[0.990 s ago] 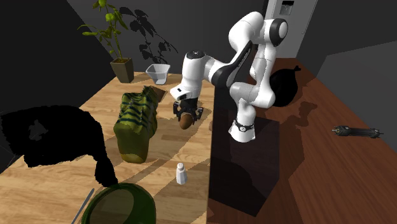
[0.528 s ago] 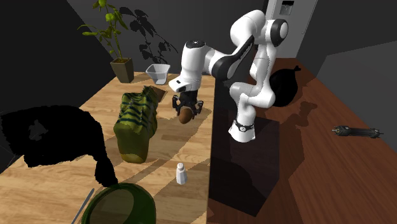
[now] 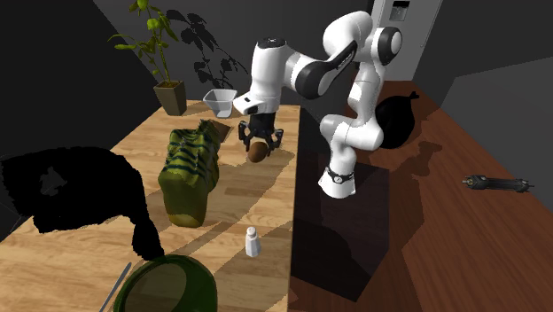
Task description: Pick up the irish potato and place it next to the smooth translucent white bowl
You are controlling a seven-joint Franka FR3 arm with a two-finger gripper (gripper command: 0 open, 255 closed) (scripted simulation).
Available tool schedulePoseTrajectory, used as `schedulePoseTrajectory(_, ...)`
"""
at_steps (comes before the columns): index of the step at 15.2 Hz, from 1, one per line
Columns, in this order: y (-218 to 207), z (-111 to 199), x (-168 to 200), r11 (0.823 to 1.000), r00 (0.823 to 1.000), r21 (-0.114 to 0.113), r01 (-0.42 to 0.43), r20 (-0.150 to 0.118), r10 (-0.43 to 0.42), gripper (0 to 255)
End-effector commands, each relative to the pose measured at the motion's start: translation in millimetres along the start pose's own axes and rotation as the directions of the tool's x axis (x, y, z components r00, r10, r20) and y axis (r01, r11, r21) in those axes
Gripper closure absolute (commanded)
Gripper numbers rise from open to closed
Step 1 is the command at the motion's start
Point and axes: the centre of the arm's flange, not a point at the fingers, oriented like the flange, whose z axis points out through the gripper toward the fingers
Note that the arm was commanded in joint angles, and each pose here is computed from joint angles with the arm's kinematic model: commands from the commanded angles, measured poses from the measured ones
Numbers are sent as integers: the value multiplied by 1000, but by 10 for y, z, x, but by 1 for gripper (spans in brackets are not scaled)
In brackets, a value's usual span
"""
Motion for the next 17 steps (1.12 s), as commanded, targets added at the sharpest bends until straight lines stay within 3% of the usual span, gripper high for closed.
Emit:
schedulePoseTrajectory(1,3,-105,1,1000,1000,0,0,0,0,255)
schedulePoseTrajectory(2,9,-145,2,1000,1000,0,0,0,0,255)
schedulePoseTrajectory(17,730,-69,-1842,1000,1000,0,0,0,0,255)
